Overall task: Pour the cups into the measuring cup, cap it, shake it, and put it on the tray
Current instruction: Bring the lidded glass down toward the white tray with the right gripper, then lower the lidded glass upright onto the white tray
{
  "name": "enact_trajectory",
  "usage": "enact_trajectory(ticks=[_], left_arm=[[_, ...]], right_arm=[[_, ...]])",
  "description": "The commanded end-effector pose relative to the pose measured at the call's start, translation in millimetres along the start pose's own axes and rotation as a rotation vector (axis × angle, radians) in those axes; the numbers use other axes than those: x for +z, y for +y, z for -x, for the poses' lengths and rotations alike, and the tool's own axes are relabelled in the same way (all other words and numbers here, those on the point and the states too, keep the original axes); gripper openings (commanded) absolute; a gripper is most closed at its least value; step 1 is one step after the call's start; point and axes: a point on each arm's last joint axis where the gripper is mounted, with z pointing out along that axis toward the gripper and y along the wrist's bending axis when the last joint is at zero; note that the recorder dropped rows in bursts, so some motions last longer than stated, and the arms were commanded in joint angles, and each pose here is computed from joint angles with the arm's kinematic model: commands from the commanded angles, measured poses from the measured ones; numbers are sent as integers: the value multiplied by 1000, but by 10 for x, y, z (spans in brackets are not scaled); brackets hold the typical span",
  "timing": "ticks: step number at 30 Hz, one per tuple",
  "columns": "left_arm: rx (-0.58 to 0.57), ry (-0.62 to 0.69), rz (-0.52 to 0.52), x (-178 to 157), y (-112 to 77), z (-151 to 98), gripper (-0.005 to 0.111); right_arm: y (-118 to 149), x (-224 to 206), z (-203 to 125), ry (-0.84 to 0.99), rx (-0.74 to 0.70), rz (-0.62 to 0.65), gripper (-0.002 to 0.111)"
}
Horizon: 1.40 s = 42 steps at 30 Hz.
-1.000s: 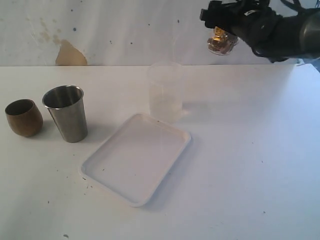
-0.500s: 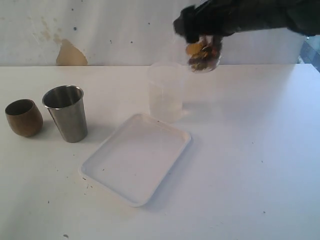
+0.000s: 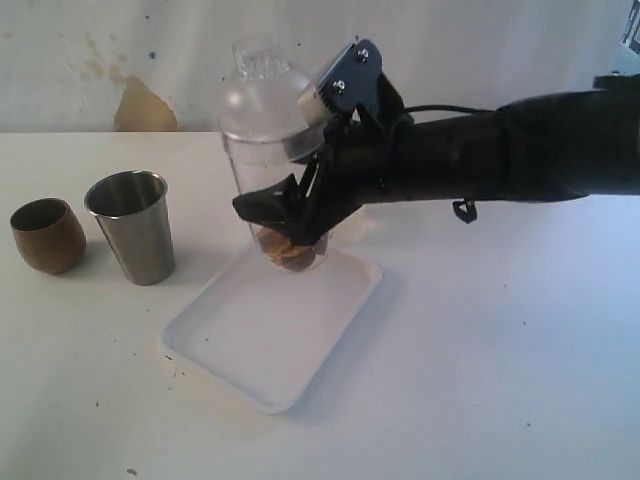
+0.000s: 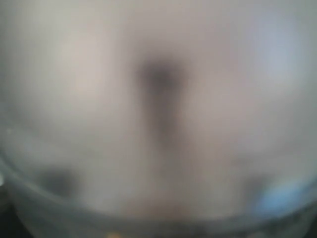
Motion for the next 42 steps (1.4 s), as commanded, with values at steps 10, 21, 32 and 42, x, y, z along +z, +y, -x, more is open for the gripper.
enact_trajectory(ticks=[10,21,32,42], left_arm=[[5,2,-1,1,0,-14,0],[5,2,-1,1,0,-14,0],[5,2,-1,1,0,-14,0],[5,2,-1,1,0,-14,0]], right_arm=[[-256,433,-385,101,49,-43,0],[-76,364,25,219,-9,-390,0],[-25,341,102,166,166,-411,0],[-31,337,93,171,169,-420,0]])
